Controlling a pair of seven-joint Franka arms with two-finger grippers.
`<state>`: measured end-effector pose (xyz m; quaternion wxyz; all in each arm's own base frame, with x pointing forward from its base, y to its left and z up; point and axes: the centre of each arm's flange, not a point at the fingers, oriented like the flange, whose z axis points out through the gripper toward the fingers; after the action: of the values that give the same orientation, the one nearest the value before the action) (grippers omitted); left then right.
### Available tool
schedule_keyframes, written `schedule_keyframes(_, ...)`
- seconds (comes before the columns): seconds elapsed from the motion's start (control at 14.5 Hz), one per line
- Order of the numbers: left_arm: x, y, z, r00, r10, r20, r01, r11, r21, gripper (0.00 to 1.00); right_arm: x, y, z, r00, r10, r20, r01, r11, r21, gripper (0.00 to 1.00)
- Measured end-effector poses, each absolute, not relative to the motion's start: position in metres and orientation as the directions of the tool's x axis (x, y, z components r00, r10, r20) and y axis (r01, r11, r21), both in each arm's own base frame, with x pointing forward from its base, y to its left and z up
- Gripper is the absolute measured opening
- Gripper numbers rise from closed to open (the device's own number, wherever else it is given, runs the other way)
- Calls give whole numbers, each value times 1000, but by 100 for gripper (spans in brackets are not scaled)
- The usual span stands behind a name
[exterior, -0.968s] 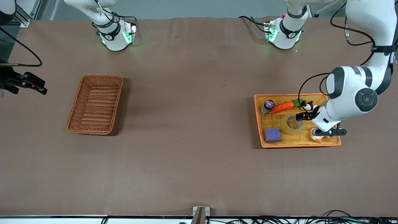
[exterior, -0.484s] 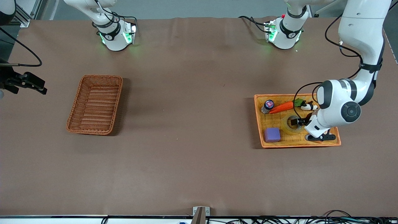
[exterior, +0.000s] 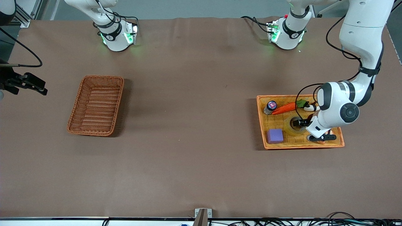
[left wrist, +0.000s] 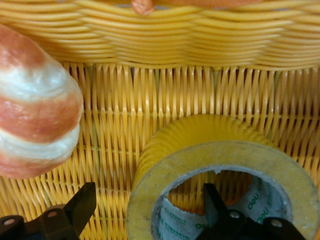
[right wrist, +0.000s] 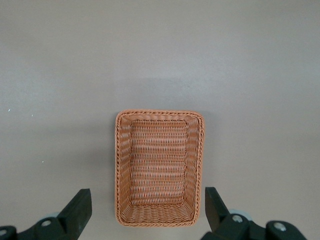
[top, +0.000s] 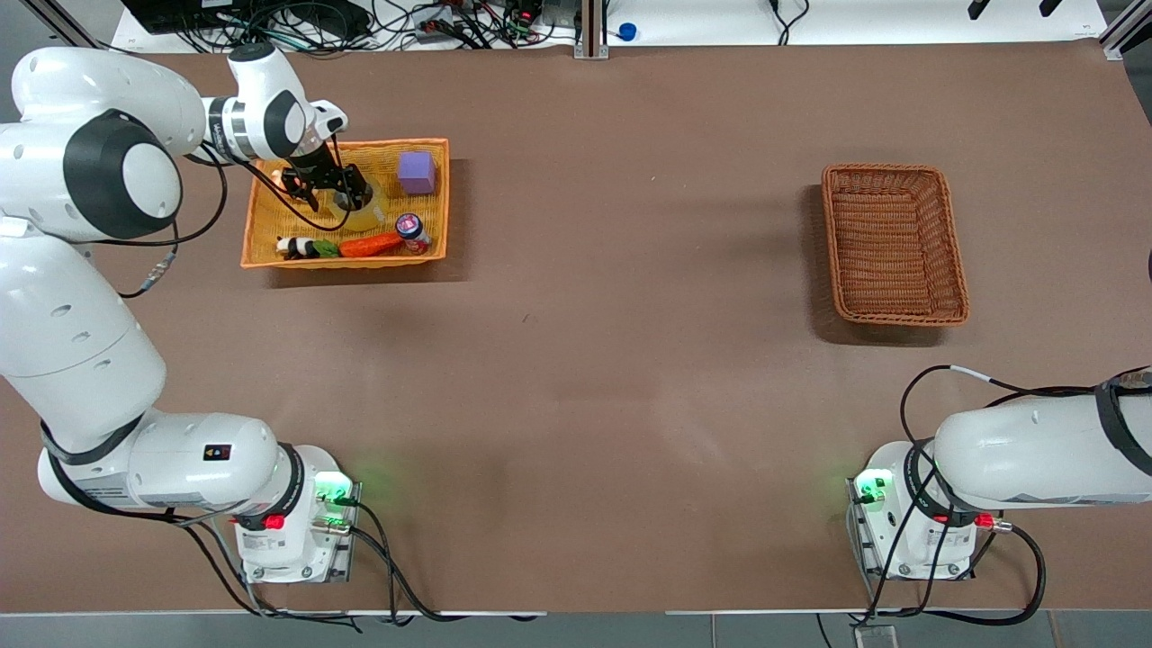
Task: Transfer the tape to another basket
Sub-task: 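Lower the left gripper onto the tape roll and close on its rim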
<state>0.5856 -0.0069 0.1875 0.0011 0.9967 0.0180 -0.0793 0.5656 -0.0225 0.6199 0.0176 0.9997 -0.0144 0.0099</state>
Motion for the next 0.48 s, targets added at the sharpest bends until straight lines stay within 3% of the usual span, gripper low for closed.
schedule_keyframes(0.07,586,-7,188,987,36,-157,36,-999,-1,90,566,-22,620,999,-28,20,-29,-999,35,100)
schedule_keyframes(0.48,590,-7,199,990,36,-133,36,-999,0,29,566,-22,620,999,-28,20,-29,-999,35,100)
